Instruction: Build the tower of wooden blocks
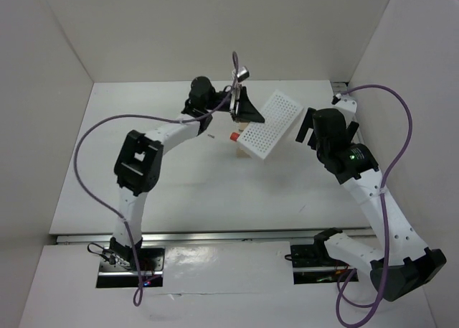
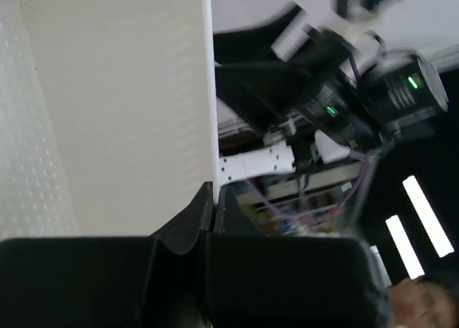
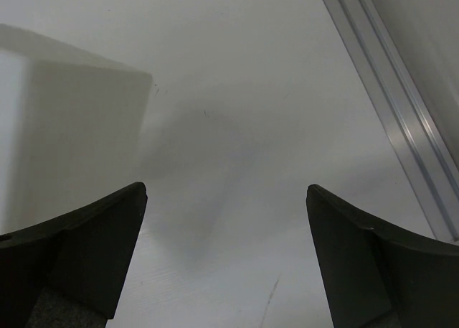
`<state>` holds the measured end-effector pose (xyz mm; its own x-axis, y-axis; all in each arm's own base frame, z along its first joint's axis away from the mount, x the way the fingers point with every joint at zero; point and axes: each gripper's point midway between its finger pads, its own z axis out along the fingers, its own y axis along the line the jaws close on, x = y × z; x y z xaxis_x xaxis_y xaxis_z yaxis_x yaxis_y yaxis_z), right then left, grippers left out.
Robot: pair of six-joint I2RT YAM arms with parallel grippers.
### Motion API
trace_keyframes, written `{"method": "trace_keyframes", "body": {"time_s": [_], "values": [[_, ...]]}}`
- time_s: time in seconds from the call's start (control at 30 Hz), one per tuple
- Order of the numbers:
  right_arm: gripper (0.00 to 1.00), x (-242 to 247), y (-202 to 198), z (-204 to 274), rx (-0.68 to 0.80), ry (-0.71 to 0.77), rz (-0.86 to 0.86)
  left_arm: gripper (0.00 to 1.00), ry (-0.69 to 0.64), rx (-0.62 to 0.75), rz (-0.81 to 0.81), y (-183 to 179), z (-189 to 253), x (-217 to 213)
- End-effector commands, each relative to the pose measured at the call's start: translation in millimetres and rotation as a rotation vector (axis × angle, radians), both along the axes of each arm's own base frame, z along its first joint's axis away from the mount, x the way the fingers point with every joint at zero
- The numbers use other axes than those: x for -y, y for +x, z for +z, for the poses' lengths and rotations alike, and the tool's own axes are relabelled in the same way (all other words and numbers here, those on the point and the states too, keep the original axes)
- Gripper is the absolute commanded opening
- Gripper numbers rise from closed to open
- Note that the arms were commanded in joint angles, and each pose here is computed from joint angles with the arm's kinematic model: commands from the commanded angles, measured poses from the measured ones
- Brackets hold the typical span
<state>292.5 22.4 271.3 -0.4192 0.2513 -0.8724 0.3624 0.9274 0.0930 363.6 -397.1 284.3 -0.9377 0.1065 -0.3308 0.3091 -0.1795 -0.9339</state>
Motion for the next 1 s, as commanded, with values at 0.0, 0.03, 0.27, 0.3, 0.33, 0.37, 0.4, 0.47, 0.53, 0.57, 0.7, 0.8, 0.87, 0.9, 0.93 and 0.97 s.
{"method": "trace_keyframes", "body": {"time_s": [0.0,0.03,0.27,0.3,0.33,0.37,0.4,0.47,0.53,0.57,0.7,0.8,0.87,0.9,0.93,0.97], "values": [[0.99,-6,9,5,0.038,0.033,0.011,0.00,0.100,0.331,0.084,-10,45,-34],[0.99,-7,12,5,0.039,0.033,0.011,0.00,0.148,0.326,0.115,-4,42,-40],[0.99,-18,19,0,0.034,0.060,0.052,0.00,0.632,0.268,0.518,56,-17,-147],[0.99,-25,20,-5,0.028,0.080,0.084,0.00,0.700,0.254,0.588,65,-27,-175],[0.99,-29,22,-13,0.009,0.088,0.102,0.00,0.788,0.267,0.650,77,-44,-197],[0.99,-40,22,-17,0.001,0.119,0.151,0.00,0.830,0.272,0.687,80,-48,-213],[0.99,-51,28,-23,-0.008,0.144,0.190,0.00,0.867,0.282,0.739,90,-51,-236],[0.99,-67,31,-35,-0.055,0.167,0.265,0.00,1.049,0.270,0.844,107,-73,-278],[0.99,-86,35,-60,-0.149,0.199,0.342,0.00,1.233,0.260,0.918,119,-91,-318],[0.99,-92,35,-67,-0.176,0.204,0.362,0.00,1.292,0.260,0.936,121,-96,-329],[0.99,-121,41,-93,-0.244,0.208,0.418,0.00,1.559,0.262,0.985,124,-121,-374],[0.99,-137,39,-108,-0.281,0.204,0.449,0.00,1.705,0.223,1.038,130,-140,-413],[0.99,-141,40,-109,-0.276,0.211,0.439,0.00,1.686,0.193,1.050,135,-147,-420],[0.99,-142,43,-112,-0.279,0.210,0.439,0.00,1.674,0.189,1.059,140,-151,-423],[0.99,-144,42,-112,-0.277,0.203,0.441,0.00,1.681,0.158,1.059,140,-161,-428],[0.99,-144,42,-112,-0.277,0.203,0.441,0.00,1.717,0.151,1.087,142,-163,-440]]}}
